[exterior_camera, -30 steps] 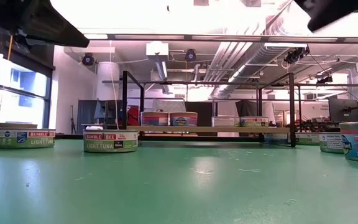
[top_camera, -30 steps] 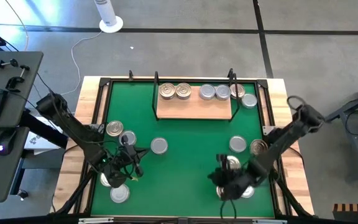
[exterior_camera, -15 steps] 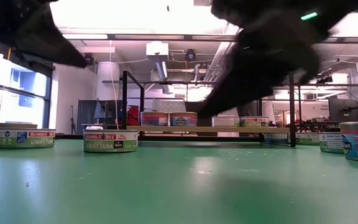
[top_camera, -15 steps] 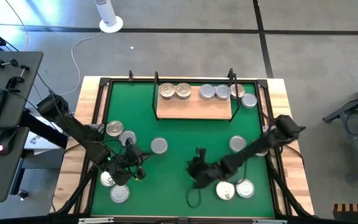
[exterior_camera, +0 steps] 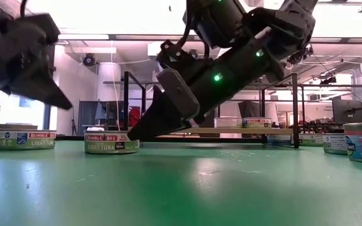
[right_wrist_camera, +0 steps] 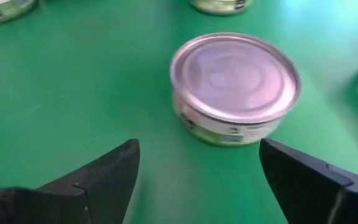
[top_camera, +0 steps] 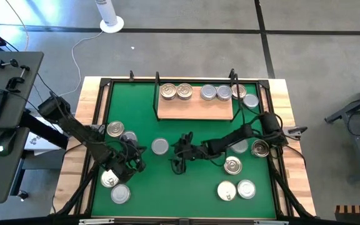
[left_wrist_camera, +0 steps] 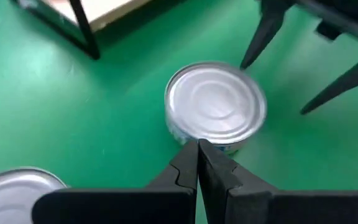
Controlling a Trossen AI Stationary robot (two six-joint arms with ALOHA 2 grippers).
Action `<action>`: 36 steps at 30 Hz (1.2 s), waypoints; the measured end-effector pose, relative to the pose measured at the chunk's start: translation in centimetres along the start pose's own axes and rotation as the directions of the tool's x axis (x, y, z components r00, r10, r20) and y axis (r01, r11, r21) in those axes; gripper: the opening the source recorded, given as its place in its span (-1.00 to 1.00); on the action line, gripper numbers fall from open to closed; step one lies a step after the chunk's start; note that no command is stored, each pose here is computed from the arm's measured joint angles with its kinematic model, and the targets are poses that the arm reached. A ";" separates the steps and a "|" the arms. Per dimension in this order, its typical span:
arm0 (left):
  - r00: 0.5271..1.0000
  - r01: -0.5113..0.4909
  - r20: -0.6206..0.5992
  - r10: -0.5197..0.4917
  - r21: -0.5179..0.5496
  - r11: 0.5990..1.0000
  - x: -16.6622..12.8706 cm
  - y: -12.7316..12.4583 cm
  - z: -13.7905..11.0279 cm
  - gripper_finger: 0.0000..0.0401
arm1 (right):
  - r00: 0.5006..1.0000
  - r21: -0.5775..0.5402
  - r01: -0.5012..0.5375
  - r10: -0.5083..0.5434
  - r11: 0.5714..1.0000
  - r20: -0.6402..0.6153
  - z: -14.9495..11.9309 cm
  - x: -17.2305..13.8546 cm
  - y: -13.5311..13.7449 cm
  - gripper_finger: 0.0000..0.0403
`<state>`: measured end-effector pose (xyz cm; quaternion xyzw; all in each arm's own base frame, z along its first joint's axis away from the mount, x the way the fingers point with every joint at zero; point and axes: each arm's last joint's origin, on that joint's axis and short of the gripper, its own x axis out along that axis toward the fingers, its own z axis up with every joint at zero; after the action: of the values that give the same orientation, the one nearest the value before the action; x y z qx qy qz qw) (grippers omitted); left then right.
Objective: Stack canned seafood by type on shelf
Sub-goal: Put the green tuna can on the shelf and align with the other green tuna can
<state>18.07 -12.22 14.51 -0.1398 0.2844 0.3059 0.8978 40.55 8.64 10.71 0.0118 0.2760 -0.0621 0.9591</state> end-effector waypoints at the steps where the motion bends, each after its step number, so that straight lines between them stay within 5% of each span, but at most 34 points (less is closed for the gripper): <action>1: 1.000 -0.001 0.000 0.001 -0.010 1.000 0.3 0.3 -0.3 -1.00 | 1.000 0.006 0.011 -0.011 1.000 -0.004 0.0 0.0 0.0 0.62; 8: 0.999 -0.005 0.042 0.007 -0.058 0.998 2.6 2.1 -1.2 -1.00 | 0.997 -0.026 0.044 -0.046 0.999 -0.067 -1.0 0.3 -0.5 0.63; 15: 0.998 0.068 0.022 -0.066 -0.086 0.994 4.3 3.5 -1.6 -1.00 | 1.000 0.014 0.028 -0.028 1.000 0.009 -1.7 2.1 -1.2 0.63; 23: 0.989 0.145 0.021 -0.145 -0.008 0.989 4.7 3.4 -1.3 -1.00 | 0.999 0.079 -0.017 0.014 0.997 0.030 -1.8 2.6 -1.8 0.64; 36: 0.991 0.130 0.023 -0.130 0.023 0.991 4.9 3.6 -1.1 -1.00 | 0.998 0.071 -0.040 0.036 0.997 0.057 -1.4 2.9 -2.8 0.78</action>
<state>18.55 -7.64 10.40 -0.1444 0.2672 0.2453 0.9206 41.93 5.66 8.02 0.0499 0.2466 -0.0540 0.9663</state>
